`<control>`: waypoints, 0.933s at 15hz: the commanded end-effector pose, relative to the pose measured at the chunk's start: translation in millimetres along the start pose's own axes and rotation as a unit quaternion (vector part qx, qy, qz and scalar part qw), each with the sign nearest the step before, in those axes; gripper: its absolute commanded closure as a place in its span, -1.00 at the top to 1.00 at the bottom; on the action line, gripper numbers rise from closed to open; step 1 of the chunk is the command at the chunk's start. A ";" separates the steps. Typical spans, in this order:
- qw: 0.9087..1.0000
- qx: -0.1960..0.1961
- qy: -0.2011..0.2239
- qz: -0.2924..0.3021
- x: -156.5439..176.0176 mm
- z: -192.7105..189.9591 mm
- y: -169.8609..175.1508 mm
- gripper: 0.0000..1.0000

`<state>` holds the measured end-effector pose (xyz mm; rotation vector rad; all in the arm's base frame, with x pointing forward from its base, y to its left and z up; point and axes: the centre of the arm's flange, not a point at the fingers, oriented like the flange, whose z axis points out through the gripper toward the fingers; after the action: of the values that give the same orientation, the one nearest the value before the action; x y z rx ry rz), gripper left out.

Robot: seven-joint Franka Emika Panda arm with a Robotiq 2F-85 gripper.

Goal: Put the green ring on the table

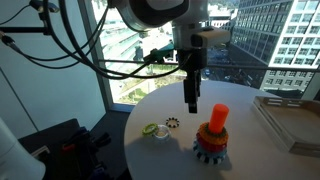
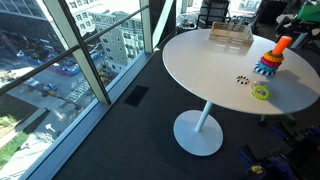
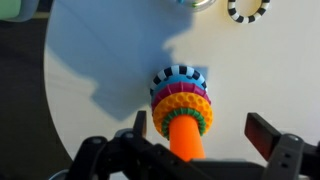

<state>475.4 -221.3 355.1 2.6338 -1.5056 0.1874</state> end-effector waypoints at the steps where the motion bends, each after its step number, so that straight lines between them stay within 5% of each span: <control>1: 1.000 -0.005 0.014 0.017 24.7 13.3 -8.6 1.00; 14: 1.000 -0.019 0.015 0.002 29.1 41.7 -11.4 1.00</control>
<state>501.5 -241.5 317.5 2.6022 -1.5000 0.1729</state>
